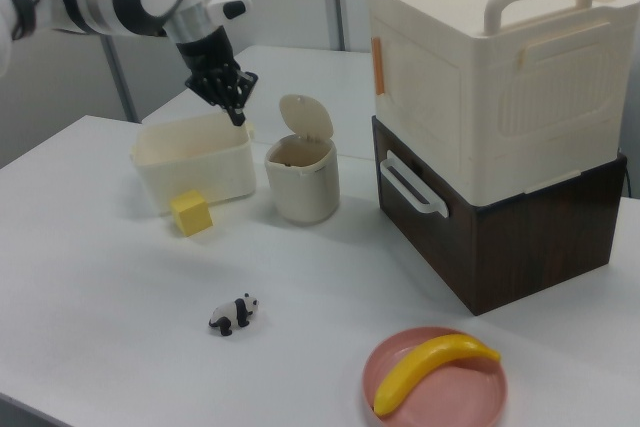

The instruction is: Close the trash can

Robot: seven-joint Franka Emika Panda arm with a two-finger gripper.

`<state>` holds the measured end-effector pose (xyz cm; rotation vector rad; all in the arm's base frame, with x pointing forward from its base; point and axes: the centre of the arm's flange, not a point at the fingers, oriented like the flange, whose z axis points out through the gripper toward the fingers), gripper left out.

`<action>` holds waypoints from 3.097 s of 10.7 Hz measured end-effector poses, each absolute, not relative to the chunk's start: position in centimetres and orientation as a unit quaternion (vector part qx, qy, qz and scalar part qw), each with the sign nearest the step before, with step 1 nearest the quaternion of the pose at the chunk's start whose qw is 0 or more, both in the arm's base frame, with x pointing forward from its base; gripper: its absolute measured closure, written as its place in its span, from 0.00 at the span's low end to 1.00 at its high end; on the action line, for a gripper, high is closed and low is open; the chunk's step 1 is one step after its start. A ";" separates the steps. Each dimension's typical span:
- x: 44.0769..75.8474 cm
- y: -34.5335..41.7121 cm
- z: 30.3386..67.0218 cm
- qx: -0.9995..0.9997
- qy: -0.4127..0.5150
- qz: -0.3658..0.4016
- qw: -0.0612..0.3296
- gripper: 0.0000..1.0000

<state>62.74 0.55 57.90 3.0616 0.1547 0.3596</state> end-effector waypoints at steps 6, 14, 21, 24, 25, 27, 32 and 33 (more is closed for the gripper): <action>70.4 -1.6 55.2 0.944 0.039 0.325 0.034 0.99; 74.1 -1.4 49.3 0.898 0.059 0.434 0.041 0.99; 73.8 -1.2 47.7 0.940 0.082 0.329 0.044 0.99; 73.4 -1.0 46.1 0.957 0.084 0.276 0.039 0.99; 73.2 -0.9 45.1 0.960 0.085 0.265 0.037 0.99; 73.0 -0.3 43.0 0.964 0.090 0.248 0.034 0.99; 73.0 0.4 43.0 0.966 0.094 0.238 0.032 0.99; 72.7 0.3 43.8 0.971 0.094 0.217 0.031 0.99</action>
